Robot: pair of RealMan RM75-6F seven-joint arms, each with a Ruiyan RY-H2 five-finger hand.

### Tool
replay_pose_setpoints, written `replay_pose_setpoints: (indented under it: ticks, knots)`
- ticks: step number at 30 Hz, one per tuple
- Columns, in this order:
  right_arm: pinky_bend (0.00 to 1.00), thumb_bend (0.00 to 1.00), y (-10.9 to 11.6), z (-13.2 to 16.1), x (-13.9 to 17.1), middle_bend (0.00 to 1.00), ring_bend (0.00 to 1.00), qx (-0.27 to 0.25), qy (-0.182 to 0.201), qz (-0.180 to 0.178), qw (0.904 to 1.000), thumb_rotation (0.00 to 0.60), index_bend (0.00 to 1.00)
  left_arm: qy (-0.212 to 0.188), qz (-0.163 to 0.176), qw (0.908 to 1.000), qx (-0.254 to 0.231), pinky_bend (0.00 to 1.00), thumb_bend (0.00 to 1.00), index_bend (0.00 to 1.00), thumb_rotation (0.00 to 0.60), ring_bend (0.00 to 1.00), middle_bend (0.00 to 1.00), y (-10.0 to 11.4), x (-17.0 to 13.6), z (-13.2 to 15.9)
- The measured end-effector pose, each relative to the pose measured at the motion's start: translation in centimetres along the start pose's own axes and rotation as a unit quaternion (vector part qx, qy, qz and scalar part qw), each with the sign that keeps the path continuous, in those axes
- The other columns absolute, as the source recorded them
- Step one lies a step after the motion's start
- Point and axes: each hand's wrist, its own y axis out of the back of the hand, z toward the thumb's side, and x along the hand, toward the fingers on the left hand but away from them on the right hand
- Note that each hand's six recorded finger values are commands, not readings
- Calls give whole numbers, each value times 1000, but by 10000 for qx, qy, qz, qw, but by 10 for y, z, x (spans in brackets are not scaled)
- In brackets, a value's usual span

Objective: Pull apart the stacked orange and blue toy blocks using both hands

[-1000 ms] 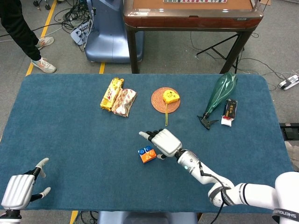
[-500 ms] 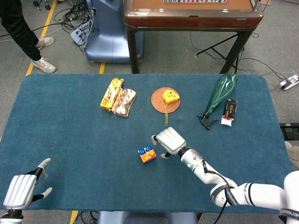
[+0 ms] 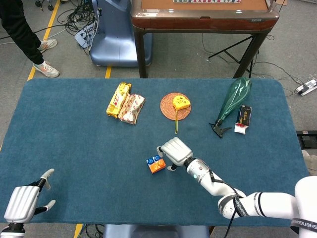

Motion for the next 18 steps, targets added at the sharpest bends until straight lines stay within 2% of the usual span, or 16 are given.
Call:
replay_pose_setpoints:
  ticks: [18]
  knots:
    - [1000,1,-10,9,-9,1000,1000,76,-14,89,9999,600,476,25,-82,10000,41,786,154,185,600,587,468,-2,-1,-1]
